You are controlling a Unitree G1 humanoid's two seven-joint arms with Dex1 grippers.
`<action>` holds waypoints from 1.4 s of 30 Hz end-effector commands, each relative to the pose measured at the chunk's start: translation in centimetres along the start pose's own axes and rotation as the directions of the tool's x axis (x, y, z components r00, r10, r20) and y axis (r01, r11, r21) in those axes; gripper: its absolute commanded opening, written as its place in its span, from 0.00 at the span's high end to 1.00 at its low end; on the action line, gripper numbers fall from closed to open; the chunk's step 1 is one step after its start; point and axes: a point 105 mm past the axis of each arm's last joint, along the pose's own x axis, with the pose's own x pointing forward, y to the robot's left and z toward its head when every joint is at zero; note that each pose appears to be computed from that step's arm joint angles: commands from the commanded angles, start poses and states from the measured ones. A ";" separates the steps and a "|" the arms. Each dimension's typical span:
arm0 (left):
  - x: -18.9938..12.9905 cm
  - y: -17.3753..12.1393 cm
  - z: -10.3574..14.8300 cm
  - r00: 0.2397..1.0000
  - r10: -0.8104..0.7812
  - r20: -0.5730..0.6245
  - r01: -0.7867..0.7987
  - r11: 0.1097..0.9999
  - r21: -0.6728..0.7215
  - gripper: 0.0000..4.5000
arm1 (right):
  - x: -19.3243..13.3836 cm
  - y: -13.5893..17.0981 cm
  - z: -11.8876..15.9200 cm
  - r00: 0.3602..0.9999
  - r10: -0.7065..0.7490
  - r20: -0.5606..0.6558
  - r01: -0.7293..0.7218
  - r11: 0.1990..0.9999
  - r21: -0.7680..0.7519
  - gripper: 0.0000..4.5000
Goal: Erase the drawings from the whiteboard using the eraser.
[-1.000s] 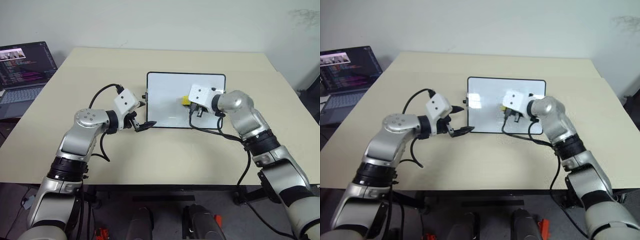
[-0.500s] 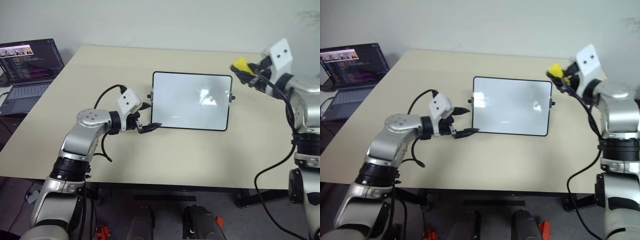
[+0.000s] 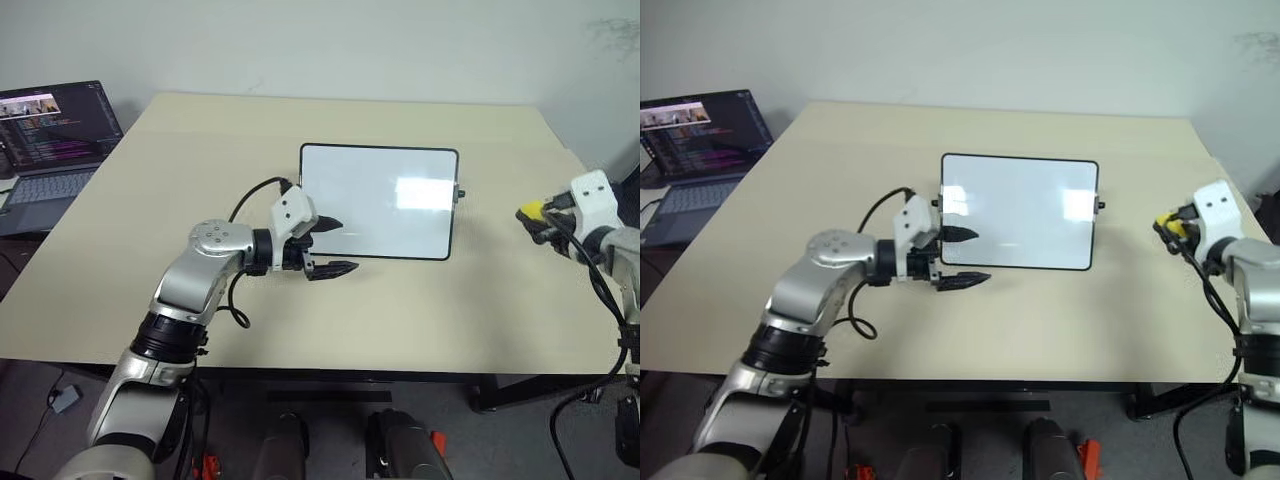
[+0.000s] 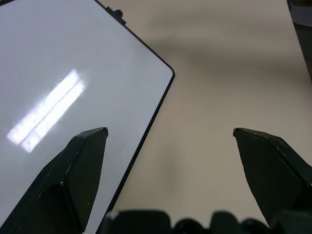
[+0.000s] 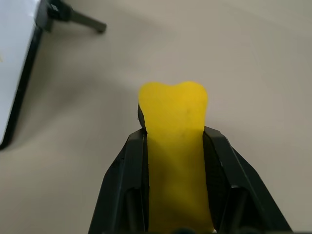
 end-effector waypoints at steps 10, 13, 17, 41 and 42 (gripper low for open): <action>6.0 -1.9 2.4 0.990 -0.113 0.081 0.107 0.991 0.074 0.00 | -2.2 -3.3 -1.9 0.992 -0.120 -0.033 0.120 0.993 0.017 0.76; 6.6 -2.1 2.5 0.989 -0.122 0.083 0.115 0.989 0.090 0.00 | -2.2 -3.1 -3.0 0.993 -0.101 -0.060 0.104 0.993 0.055 0.76; 7.2 -2.1 2.1 0.991 -0.115 0.065 0.107 0.987 0.120 0.00 | -1.8 -2.9 -3.8 0.994 -0.089 -0.064 0.094 0.992 0.081 0.76; 7.7 -2.9 1.2 0.992 -0.114 0.053 0.107 0.987 0.118 0.00 | 0.1 -4.3 -6.3 0.987 -0.092 -0.128 0.113 0.979 0.167 0.25; 7.7 -2.9 1.2 0.992 -0.114 0.053 0.107 0.987 0.118 0.00 | 0.1 -4.3 -6.2 0.988 -0.093 -0.125 0.113 0.979 0.169 0.17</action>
